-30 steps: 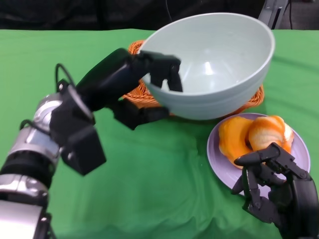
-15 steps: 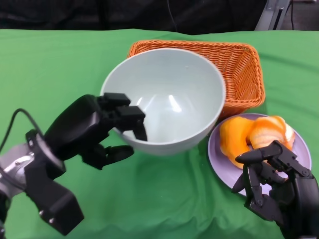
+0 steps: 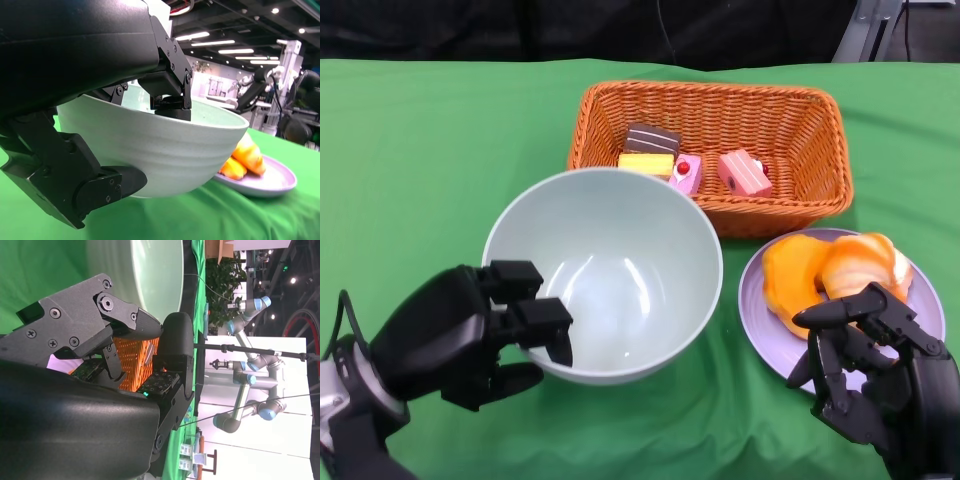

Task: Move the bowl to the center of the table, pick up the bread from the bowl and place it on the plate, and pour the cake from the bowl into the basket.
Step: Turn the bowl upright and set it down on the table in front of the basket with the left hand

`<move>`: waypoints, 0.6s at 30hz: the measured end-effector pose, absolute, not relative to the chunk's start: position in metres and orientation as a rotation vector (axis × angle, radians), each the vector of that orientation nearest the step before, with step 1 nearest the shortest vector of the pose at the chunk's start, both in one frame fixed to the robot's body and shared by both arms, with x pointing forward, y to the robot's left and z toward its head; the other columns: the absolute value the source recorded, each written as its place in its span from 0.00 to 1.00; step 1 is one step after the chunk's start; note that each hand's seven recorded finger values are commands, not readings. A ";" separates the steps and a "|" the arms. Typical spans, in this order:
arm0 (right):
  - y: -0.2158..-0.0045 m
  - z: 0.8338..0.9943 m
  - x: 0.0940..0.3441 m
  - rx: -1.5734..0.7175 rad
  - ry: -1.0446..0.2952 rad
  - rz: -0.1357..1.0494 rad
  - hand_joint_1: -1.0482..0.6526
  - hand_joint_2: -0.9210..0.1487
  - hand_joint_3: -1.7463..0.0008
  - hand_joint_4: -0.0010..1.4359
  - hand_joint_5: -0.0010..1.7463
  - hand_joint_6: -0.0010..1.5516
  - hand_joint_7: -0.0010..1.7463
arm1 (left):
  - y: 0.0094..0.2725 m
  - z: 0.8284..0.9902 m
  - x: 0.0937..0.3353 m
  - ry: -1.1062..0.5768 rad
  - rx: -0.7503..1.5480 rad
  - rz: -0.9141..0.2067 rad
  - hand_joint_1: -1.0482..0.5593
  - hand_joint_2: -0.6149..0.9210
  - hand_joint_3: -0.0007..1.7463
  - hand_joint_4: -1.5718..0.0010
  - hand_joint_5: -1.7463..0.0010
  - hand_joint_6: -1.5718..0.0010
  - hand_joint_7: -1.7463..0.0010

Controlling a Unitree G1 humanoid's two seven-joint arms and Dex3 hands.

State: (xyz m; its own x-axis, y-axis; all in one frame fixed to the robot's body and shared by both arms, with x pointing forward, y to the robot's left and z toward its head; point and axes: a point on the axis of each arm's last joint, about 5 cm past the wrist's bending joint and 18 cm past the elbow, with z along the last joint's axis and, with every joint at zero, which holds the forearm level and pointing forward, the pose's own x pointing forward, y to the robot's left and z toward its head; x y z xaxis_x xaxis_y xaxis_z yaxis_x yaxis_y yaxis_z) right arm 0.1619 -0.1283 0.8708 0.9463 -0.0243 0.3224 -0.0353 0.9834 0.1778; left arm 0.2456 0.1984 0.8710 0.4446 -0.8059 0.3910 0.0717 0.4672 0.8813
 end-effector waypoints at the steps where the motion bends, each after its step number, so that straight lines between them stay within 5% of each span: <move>1: -0.128 0.871 0.162 0.183 -0.330 0.005 0.55 0.20 0.54 0.58 0.85 0.48 0.65 | 0.198 0.869 0.245 -0.956 0.926 -0.656 0.71 0.64 0.61 0.50 0.00 0.52 0.11; 18: -0.127 0.873 0.160 0.182 -0.340 0.003 0.55 0.22 0.52 0.59 0.85 0.48 0.66 | 0.202 0.847 0.234 -0.829 1.006 -0.731 0.68 0.80 0.40 0.51 0.08 0.48 0.26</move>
State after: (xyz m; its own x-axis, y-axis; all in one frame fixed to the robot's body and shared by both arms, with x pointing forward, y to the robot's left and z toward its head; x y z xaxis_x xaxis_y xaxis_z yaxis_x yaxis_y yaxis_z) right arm 0.1602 -0.1271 0.8734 0.9429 -0.0272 0.3320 -0.0338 0.9837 0.1765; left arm 0.2341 0.2016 0.8466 0.4950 -0.8324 0.2493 0.1426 0.3609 0.9217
